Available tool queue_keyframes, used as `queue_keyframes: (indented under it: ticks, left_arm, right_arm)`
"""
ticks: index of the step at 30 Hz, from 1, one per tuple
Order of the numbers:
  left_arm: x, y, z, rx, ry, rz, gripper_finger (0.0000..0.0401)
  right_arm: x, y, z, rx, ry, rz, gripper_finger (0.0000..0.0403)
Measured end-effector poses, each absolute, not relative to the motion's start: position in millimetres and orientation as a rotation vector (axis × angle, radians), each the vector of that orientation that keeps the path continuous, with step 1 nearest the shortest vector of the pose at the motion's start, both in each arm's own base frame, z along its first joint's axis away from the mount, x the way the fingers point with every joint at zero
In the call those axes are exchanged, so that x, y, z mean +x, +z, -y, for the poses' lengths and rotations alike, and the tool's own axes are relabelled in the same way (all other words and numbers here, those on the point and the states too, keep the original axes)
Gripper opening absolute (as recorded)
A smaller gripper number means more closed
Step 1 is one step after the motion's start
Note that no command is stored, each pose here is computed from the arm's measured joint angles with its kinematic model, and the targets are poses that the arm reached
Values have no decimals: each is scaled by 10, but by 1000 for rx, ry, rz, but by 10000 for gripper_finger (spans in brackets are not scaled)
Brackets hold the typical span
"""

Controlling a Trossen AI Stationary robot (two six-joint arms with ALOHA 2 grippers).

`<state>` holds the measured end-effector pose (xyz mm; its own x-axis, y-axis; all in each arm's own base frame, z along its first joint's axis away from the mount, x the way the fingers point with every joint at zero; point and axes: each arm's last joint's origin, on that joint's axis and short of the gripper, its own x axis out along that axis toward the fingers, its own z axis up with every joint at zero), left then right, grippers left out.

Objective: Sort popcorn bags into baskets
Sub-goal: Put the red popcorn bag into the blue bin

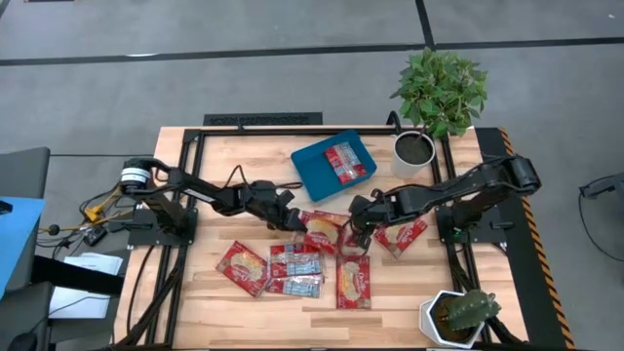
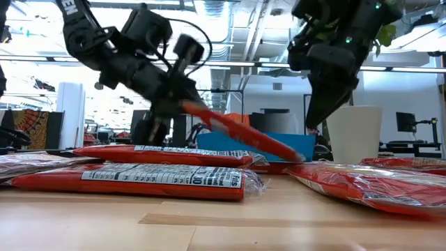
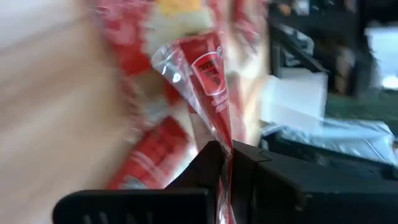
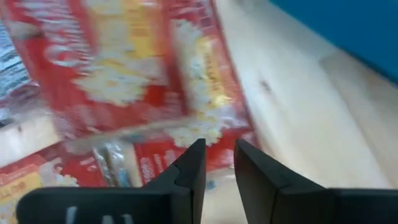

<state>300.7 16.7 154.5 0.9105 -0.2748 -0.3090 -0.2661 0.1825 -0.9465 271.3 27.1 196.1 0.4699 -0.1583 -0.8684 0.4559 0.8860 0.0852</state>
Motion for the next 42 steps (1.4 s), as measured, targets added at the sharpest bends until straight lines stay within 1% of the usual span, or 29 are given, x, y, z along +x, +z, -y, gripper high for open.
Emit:
queue_keyframes:
  ticks: [7, 10, 13, 19, 23, 27, 33, 38, 42]
  left_arm:
    - [2852, 1985, -186, -1398, -67, -411, 0]
    - [2808, 2232, -254, -1352, -77, -375, 0]
    - [2807, 2483, -395, -1258, -63, -382, 0]
    - [2845, 2876, -879, -975, 70, -525, 0]
    - [2936, 3064, -1248, -817, 81, -576, 0]
    - [3089, 3077, -1608, -695, 86, -649, 0]
    - [3314, 2961, -2078, -574, 82, -782, 0]
    - [3444, 2852, -2325, -526, 59, -859, 0]
    - [3455, 2665, -2413, -530, 34, -947, 0]
  right_arm:
    - [2615, 2113, -242, 307, -421, -971, 101]
    - [2604, 2135, -239, 307, -424, -962, 101]
    - [2604, 2132, -234, 296, -441, -957, 102]
    - [2607, 2134, -228, 284, -458, -947, 102]
    - [2609, 2135, -228, 283, -459, -944, 102]
    - [2613, 2138, -228, 285, -458, -939, 102]
    - [2612, 2138, -236, 289, -458, -939, 102]
    - [2611, 2137, -251, 296, -456, -938, 102]
    - [2611, 2137, -255, 296, -455, -939, 102]
